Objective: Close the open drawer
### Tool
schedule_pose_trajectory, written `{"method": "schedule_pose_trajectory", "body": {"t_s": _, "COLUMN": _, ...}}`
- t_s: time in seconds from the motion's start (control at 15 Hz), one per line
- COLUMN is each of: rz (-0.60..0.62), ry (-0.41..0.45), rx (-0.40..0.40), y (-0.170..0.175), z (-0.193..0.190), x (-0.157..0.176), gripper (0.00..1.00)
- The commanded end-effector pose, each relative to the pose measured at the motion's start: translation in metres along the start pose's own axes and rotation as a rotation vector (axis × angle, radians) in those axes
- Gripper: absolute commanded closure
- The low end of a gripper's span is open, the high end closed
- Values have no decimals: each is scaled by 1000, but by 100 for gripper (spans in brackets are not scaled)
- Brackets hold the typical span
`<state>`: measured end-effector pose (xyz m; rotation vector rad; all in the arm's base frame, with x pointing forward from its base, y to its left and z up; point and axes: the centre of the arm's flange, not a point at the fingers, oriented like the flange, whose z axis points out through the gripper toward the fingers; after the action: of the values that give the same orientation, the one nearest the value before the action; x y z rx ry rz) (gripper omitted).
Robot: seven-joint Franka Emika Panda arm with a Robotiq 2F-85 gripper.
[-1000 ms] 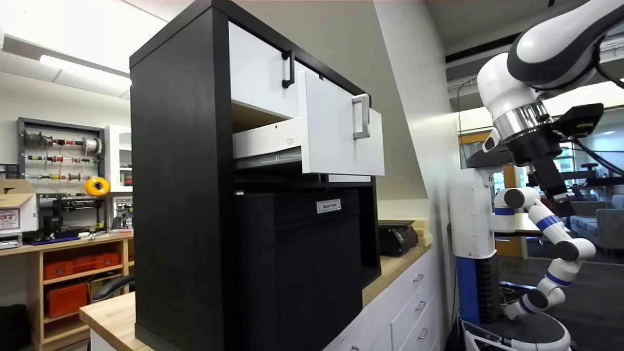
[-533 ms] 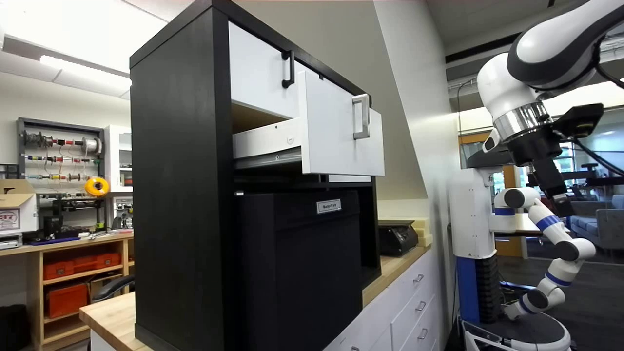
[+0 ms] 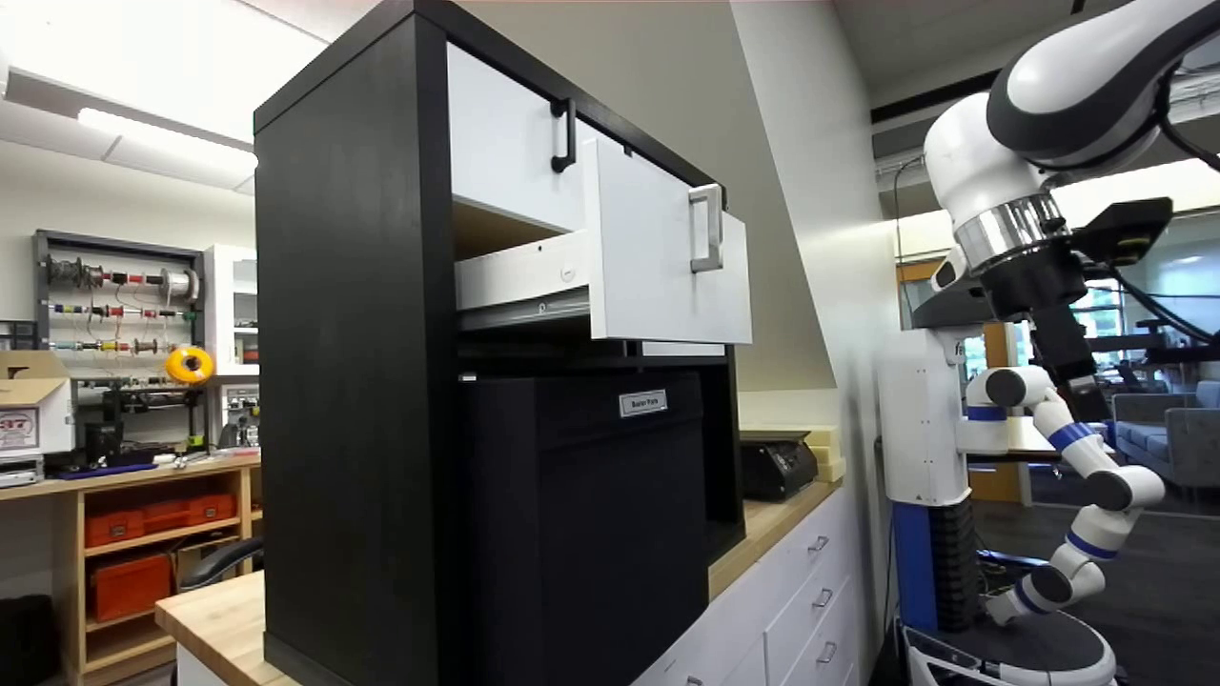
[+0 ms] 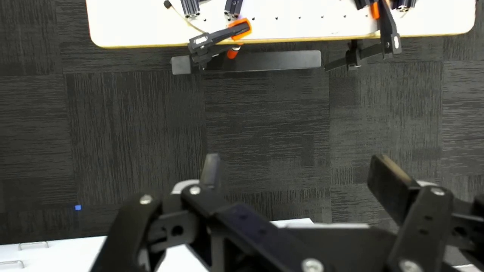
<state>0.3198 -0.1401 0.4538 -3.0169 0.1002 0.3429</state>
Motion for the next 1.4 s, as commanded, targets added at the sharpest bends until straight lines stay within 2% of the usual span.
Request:
{"method": "schedule_pose_trajectory", "body": {"t_s": 0.0, "rz": 2, "ry": 67, "rx": -14, "y": -24, "z": -17, "x": 15, "gripper": 0}}
{"method": "schedule_pose_trajectory", "body": {"t_s": 0.33, "rz": -22, "ry": 170, "rx": -37, "y": -66, "z": -44, "x": 30, "gripper": 0}}
{"method": "schedule_pose_trajectory", "body": {"t_s": 0.8, "rz": -31, "ry": 361, "rx": -93, "y": -125, "z": -92, "x": 42, "gripper": 0}}
{"method": "schedule_pose_trajectory", "body": {"t_s": 1.33, "rz": -6, "ry": 585, "rx": -86, "y": -165, "z": -134, "x": 47, "gripper": 0}}
